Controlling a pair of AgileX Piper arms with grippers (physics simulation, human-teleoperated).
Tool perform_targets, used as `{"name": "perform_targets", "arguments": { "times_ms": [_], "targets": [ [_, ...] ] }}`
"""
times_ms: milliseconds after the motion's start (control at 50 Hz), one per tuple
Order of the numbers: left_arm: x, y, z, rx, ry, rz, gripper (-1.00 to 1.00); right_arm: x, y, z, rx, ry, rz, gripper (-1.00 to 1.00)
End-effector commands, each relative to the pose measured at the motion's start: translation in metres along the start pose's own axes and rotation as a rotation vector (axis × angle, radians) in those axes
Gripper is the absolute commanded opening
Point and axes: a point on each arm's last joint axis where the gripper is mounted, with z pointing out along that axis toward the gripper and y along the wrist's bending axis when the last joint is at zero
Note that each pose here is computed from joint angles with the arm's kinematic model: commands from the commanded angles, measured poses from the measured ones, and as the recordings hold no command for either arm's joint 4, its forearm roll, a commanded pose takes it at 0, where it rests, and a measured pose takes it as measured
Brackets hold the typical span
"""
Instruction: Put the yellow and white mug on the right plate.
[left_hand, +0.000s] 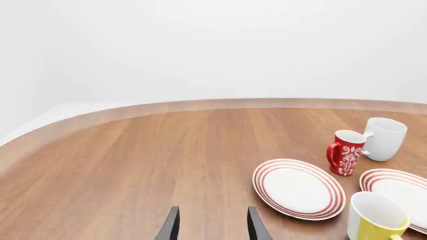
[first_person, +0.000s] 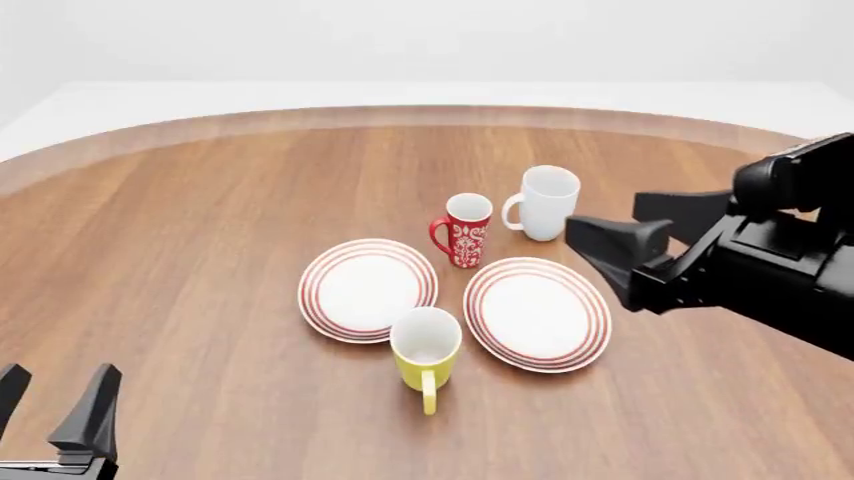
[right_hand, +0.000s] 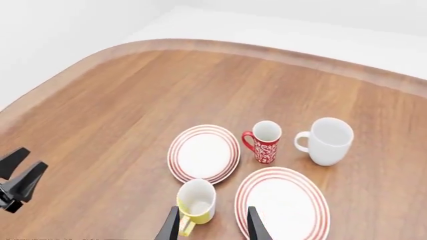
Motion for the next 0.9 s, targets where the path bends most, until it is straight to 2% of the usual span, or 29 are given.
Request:
{"name": "perform_targets", "arguments": {
  "times_ms": [20,220,360,460,520,680,760,780,840,860,900],
  "targets": [
    [0.0,0.0,0.0,0.0,0.0,0.0,1.0,-0.005,0.003,0.003,-0.015,0.009,-0.004,1.0],
    [0.0,0.0,0.0,0.0,0.0,0.0,1.0,-0.008,0.004,0.011,-0.012,0.02,0.008,1.0],
    [0.0,0.0,0.0,0.0,0.0,0.0,1.0,-0.015,0.002,0.015,0.004,0.035,0.039,1.0],
    [0.0,0.0,0.0,0.0,0.0,0.0,1.0,-0.014,0.002,0.027,0.015,0.1,0.015,1.0],
    [0.0,0.0,0.0,0.0,0.0,0.0,1.0,-0.014,0.002,0.028,0.017,0.112,0.043,1.0],
    [0.0,0.0,0.0,0.0,0.0,0.0,1.0,-0.014,0.006,0.041,0.008,0.178,0.053,1.0],
    [0.0,0.0,0.0,0.0,0.0,0.0,1.0,-0.019,0.005,0.047,0.024,0.213,0.072,1.0],
    [0.0,0.0,0.0,0.0,0.0,0.0,1.0,-0.013,0.003,0.051,0.033,0.234,0.082,1.0],
    [0.0,0.0,0.0,0.0,0.0,0.0,1.0,-0.01,-0.002,0.052,0.055,0.243,0.1,1.0],
    [0.0,0.0,0.0,0.0,0.0,0.0,1.0,-0.011,-0.003,0.051,0.063,0.239,0.122,1.0],
    [0.0,0.0,0.0,0.0,0.0,0.0,1.0,-0.011,-0.004,0.053,0.067,0.251,0.12,1.0]
  ]
}}
